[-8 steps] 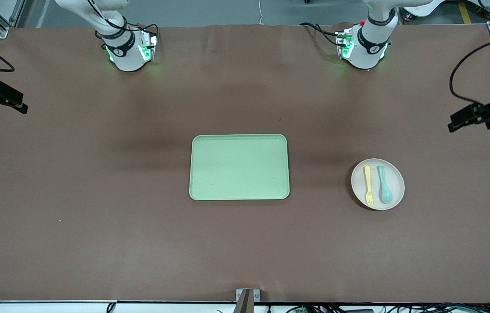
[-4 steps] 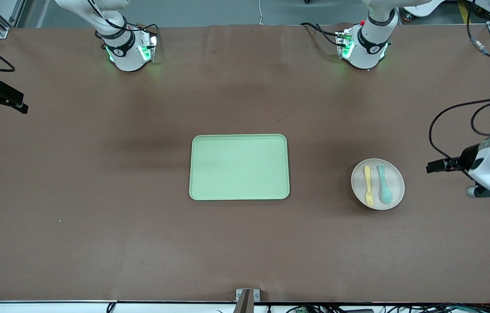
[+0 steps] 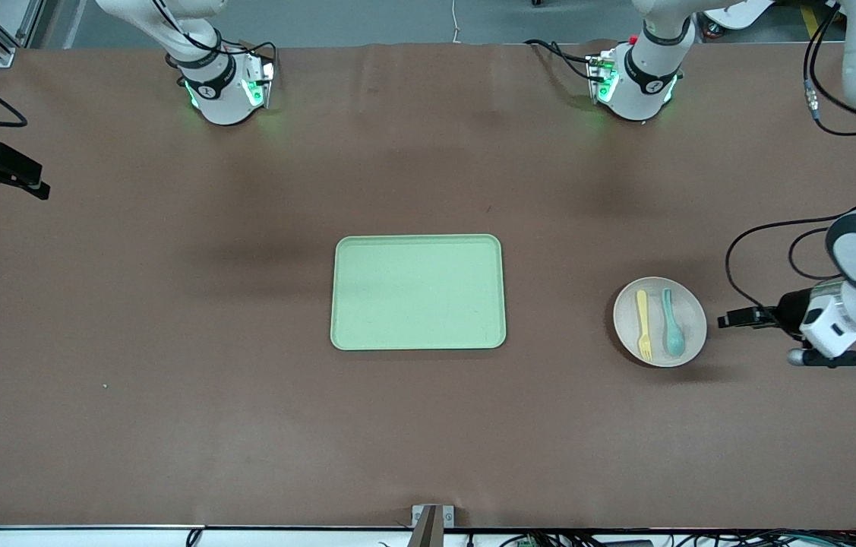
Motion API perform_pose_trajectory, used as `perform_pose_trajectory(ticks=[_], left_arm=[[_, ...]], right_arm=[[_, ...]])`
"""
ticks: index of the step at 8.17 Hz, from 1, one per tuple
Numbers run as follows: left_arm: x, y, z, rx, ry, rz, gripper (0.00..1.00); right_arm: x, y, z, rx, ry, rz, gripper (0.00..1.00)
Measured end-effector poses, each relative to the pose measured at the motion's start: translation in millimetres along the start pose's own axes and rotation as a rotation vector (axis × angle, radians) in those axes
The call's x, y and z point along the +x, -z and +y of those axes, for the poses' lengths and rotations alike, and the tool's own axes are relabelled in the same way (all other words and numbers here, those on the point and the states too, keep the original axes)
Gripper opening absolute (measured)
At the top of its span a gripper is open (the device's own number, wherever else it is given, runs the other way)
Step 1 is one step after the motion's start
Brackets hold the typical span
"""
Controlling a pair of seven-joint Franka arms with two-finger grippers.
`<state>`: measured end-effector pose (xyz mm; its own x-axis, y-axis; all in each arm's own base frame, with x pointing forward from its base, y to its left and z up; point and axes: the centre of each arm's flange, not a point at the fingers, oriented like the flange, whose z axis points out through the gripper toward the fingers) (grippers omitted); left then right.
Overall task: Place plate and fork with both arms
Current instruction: 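Reach the left gripper to the white plate's rim, then close the left gripper on the plate rim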
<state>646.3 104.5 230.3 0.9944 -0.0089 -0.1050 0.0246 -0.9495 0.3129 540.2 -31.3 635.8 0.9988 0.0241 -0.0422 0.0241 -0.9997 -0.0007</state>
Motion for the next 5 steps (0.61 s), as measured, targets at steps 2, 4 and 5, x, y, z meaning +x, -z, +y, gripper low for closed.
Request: perform_pose_trajectory(ticks=[2, 4, 5], left_arm=[[2, -37, -2, -0.016, -0.011, -0.029, 0.67], [-1, -47, -7, -0.019, -0.035, -0.043, 0.38], [-3, -50, -11, -0.019, -0.040, -0.045, 0.35]], right_arm=[[0, -1, 0, 0.000, 0.000, -0.001, 1.00], [0, -1, 0, 0.000, 0.001, -0.001, 1.00], [1, -1, -2, 0.000, 0.003, -0.002, 1.00]])
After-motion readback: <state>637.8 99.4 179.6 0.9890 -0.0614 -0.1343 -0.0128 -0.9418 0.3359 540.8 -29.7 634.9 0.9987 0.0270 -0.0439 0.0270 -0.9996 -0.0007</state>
